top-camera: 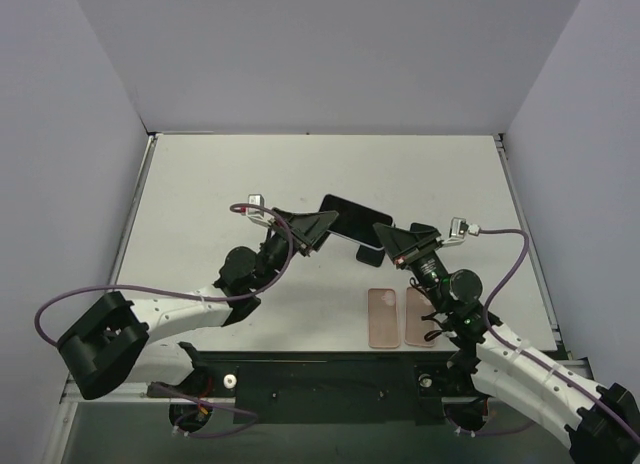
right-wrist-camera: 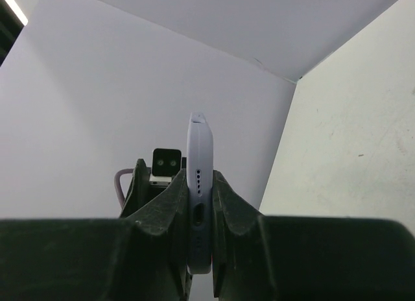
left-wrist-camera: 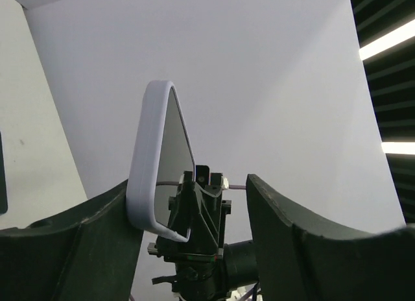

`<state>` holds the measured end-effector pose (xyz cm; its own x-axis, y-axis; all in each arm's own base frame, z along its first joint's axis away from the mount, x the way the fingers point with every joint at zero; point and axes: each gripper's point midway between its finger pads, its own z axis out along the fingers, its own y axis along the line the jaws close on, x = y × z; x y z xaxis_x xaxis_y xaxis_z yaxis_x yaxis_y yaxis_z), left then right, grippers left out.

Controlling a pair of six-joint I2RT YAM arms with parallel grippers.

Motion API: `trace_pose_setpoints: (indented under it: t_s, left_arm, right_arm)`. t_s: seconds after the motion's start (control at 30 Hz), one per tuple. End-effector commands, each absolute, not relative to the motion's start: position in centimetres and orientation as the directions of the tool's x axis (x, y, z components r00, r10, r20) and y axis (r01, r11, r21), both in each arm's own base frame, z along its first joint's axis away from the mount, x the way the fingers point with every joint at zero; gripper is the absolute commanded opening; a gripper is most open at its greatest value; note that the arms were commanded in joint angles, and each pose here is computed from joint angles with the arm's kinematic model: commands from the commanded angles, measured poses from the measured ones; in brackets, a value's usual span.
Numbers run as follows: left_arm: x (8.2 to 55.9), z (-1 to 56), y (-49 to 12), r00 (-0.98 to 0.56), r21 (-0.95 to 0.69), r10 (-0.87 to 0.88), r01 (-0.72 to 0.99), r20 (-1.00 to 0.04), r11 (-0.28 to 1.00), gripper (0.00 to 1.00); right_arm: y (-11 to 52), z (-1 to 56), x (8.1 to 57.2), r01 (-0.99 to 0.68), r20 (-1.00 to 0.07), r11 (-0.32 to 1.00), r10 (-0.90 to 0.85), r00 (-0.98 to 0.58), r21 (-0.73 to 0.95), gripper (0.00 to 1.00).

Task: Take the phone out of the phone case
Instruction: Pick up the phone at the center of the board.

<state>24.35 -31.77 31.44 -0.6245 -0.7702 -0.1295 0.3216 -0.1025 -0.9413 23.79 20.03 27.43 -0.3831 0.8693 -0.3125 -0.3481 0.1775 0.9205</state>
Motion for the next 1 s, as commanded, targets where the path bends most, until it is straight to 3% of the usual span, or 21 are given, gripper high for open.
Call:
trace_pose_setpoints:
  t_s: [0.0, 0.17, 0.27, 0.33, 0.4, 0.5, 0.57, 0.6, 0.67, 0.73, 0.97]
  left_arm:
    - [22.6, 37.4, -31.7, -0.683, -0.845, -0.728, 0.421, -0.055, -0.33, 0.61]
    - [22.9, 36.9, -31.8, -0.677, -0.848, -0.733, 0.423, -0.061, -0.32, 0.42]
    - [23.5, 36.3, -31.0, -0.652, -0.853, -0.753, 0.441, -0.09, -0.279, 0.21]
    - [23.9, 36.7, -29.8, -0.625, -0.847, -0.768, 0.479, -0.143, -0.232, 0.09]
    - [24.2, 36.4, -29.1, -0.613, -0.851, -0.763, 0.497, -0.207, -0.168, 0.01]
    - [23.9, 35.2, -28.9, -0.641, -0.855, -0.687, 0.517, -0.343, -0.055, 0.0]
    - [23.3, 35.2, -28.5, -0.665, -0.832, -0.596, 0.554, -0.449, 0.009, 0.0]
    - [23.9, 34.0, -27.9, -0.659, -0.829, -0.562, 0.553, -0.499, 0.088, 0.0]
    - [22.9, 33.9, -27.3, -0.671, -0.788, -0.456, 0.604, -0.585, 0.122, 0.0]
    - [20.7, 34.1, -26.9, -0.698, -0.755, -0.329, 0.65, -0.636, 0.081, 0.0]
    - [17.6, 34.4, -26.1, -0.733, -0.746, -0.172, 0.666, -0.658, 0.011, 0.0]
  right_arm:
    - [20.1, 33.9, 22.1, -0.512, -0.261, 0.037, 0.89, -0.373, 0.858, 0.0]
    - [20.6, 32.3, 22.2, -0.487, -0.307, 0.095, 0.874, -0.377, 0.868, 0.0]
    - [22.2, 31.7, 21.3, -0.499, -0.391, 0.14, 0.805, -0.445, 0.855, 0.0]
    - [23.3, 30.5, 20.8, -0.492, -0.479, 0.221, 0.727, -0.492, 0.842, 0.06]
    - [23.8, 28.2, 20.5, -0.465, -0.582, 0.362, 0.613, -0.534, 0.808, 0.24]
    - [23.4, 24.4, 19.3, -0.434, -0.672, 0.538, 0.401, -0.622, 0.723, 0.39]
    - [22.9, 24.1, 18.5, -0.491, -0.72, 0.581, 0.259, -0.644, 0.649, 0.46]
    - [22.9, 23.9, 18.1, -0.498, -0.711, 0.575, 0.226, -0.666, 0.649, 0.48]
    - [22.9, 23.9, 17.0, -0.531, -0.691, 0.536, 0.144, -0.708, 0.656, 0.52]
    - [22.8, 24.0, 16.2, -0.573, -0.697, 0.51, 0.075, -0.714, 0.642, 0.55]
    - [25.4, 26.7, 13.4, -0.697, -0.721, 0.273, -0.019, -0.693, 0.663, 0.56]
